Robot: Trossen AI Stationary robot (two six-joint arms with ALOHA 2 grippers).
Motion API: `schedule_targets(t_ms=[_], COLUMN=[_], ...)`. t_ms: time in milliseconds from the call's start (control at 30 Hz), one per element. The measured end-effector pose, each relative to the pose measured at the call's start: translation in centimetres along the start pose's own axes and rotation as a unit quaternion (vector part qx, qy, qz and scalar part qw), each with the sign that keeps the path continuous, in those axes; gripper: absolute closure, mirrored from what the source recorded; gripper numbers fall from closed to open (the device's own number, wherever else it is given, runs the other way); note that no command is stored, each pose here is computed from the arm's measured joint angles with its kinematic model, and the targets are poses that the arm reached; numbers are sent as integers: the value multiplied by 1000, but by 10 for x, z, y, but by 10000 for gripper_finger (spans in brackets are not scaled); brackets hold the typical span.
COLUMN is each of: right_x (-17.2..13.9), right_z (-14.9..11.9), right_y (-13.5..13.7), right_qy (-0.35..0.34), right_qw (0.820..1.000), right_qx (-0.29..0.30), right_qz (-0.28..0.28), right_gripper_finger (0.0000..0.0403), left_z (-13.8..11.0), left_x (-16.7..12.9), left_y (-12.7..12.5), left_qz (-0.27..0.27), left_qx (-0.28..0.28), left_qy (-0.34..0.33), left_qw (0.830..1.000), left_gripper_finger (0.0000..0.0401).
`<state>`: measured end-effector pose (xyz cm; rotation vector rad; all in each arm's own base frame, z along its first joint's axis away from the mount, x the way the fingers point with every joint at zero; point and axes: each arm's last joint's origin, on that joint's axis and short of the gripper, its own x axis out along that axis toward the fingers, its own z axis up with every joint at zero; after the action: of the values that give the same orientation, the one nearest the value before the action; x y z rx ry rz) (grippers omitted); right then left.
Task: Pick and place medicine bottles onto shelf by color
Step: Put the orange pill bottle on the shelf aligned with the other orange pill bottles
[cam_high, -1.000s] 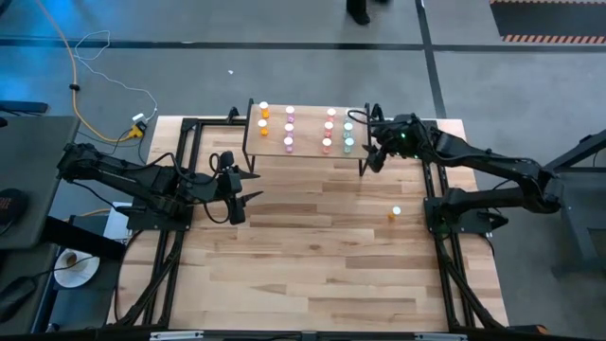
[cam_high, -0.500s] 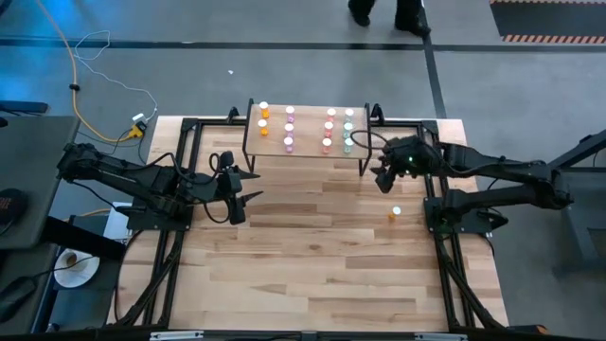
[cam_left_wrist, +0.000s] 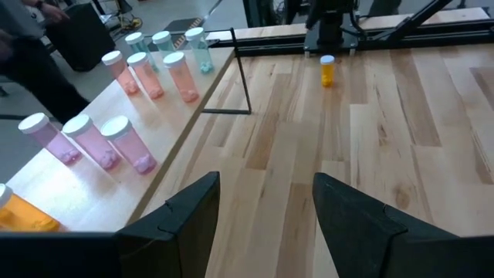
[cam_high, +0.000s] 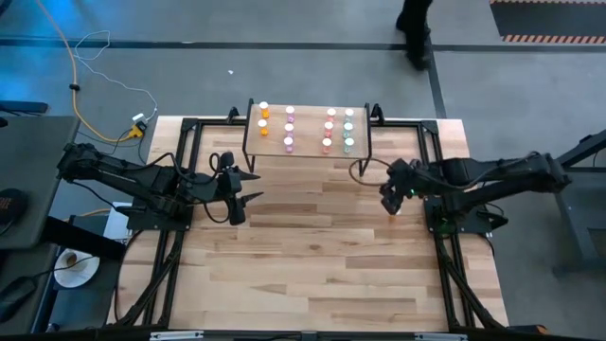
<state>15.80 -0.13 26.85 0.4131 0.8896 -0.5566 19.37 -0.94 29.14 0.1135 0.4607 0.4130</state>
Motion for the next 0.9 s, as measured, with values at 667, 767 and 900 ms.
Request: schedule_targets(t_ms=[667, 767, 900], right_x=[7, 3, -2], right_z=[-56, -62, -73], right_y=[22, 24, 24], right_qy=[14, 7, 5], right_qw=[1000, 1000, 1000], right_qx=[1, 2, 10], right_qz=[-2, -6, -15], right_gripper_finger=[186, 191, 201], left_z=[0, 0, 0], left_x=[0, 0, 0], left_y=[0, 0, 0], left_qz=[0, 0, 0], left_qx=[-2, -2, 0], left_qy=[0, 0, 0], left_qw=[1000, 1000, 1000], left_gripper_finger=[201, 201, 201])
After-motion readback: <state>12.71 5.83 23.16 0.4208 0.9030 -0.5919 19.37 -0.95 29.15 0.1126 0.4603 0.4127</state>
